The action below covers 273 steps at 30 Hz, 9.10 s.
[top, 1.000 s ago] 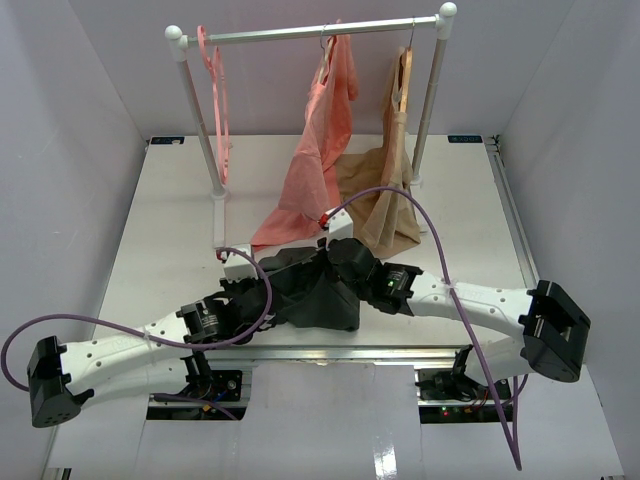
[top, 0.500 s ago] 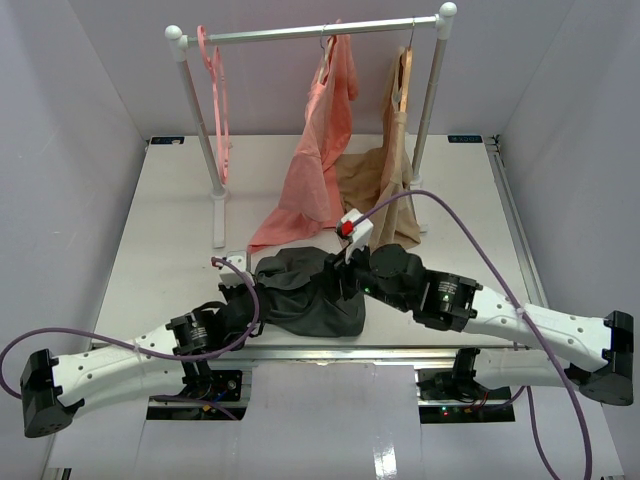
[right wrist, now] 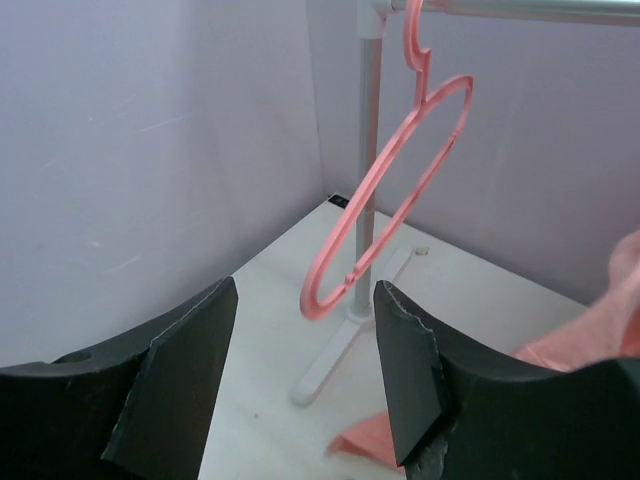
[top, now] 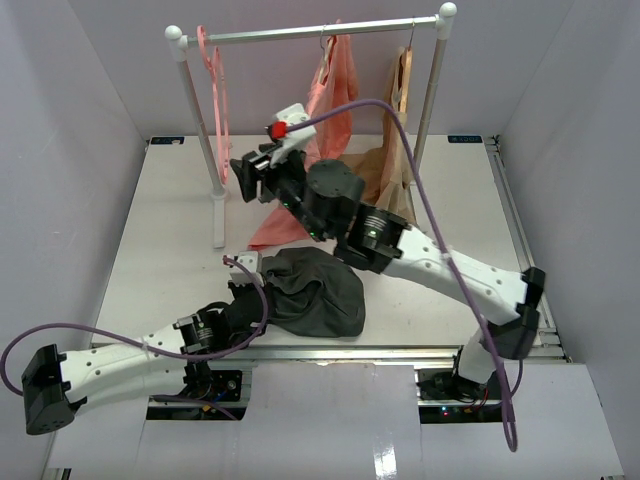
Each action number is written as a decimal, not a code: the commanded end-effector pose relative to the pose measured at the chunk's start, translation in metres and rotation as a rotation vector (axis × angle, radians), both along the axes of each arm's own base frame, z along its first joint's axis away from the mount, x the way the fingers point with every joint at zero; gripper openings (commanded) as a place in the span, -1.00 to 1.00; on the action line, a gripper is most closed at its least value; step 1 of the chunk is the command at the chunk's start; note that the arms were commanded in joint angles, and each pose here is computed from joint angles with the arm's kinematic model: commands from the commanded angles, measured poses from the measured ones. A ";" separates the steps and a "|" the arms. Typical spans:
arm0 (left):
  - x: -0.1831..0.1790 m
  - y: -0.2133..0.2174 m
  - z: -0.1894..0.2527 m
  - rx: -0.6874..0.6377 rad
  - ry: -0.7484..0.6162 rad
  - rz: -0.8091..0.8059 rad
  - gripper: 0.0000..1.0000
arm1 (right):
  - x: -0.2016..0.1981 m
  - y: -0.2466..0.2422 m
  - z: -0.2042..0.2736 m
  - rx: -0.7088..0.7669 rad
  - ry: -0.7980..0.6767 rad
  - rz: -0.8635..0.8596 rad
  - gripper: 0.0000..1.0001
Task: Place the t-shirt on the hanger
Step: Pick up the hanger from the clothesline, then place the T-shirt on the hanger.
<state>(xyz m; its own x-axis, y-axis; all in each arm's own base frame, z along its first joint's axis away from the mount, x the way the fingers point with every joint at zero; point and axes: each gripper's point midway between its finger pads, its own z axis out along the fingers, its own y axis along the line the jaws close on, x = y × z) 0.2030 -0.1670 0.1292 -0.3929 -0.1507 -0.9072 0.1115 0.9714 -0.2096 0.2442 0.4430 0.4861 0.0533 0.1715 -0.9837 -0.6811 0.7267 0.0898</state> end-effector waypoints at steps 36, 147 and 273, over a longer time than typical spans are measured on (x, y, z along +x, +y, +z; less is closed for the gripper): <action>0.003 -0.015 -0.017 0.086 0.072 -0.010 -1.00 | 0.131 0.049 -0.073 -0.077 -0.038 -0.250 -0.19; 0.116 0.009 0.087 -0.157 0.133 0.172 -1.00 | -0.155 -0.297 -0.183 -0.169 0.298 0.229 -0.84; -0.016 -0.004 0.216 -0.203 -0.085 -0.477 0.55 | -0.152 -0.254 -0.135 0.534 -0.208 0.397 -0.84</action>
<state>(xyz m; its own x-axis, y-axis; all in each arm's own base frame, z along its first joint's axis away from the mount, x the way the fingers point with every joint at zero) 0.1848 -0.1669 0.3562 -0.3840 -0.1704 -0.9075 0.5455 0.7510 -0.3719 0.0985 0.2051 0.3130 0.0098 0.6088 -0.7933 -0.9221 0.3125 0.2284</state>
